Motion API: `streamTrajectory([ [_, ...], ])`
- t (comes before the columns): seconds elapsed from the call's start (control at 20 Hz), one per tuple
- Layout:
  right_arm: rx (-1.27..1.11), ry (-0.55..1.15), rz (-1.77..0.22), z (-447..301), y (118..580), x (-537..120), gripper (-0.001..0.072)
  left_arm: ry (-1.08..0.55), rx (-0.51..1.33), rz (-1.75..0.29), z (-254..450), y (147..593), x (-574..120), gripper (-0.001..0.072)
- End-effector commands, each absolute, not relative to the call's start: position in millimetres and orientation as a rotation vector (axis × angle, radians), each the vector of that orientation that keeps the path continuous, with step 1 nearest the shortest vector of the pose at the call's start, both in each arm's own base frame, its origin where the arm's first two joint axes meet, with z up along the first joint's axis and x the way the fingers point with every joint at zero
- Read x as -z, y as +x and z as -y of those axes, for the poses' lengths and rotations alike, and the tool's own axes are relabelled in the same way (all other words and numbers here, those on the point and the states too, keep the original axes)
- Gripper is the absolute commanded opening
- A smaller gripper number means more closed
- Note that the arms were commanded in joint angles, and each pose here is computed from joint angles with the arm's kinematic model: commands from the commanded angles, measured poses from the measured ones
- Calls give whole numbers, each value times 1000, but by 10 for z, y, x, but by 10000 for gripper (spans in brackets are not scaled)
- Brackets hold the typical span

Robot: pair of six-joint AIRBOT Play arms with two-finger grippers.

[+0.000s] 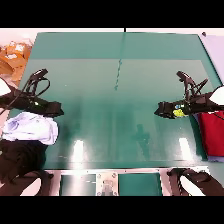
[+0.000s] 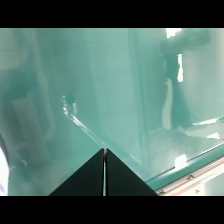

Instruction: Fold the shirts.

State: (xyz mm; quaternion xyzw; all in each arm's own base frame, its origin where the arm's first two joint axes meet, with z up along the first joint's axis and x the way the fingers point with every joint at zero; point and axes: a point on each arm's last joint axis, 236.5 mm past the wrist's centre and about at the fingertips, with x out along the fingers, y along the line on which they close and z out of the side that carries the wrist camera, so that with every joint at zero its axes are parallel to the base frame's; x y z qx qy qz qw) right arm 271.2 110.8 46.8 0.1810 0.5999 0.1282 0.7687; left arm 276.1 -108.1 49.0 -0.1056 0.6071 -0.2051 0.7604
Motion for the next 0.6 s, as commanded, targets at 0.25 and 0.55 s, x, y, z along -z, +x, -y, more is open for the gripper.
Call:
streamTrajectory([
  [0.25,-280,393,-1301,-1113,2711,-469,17,194,-281,-1444,-692,2575,-224,687],
  [0.55,-280,394,-1301,-1114,2711,-469,17,46,-343,-1540,-927,2156,601,689],
])
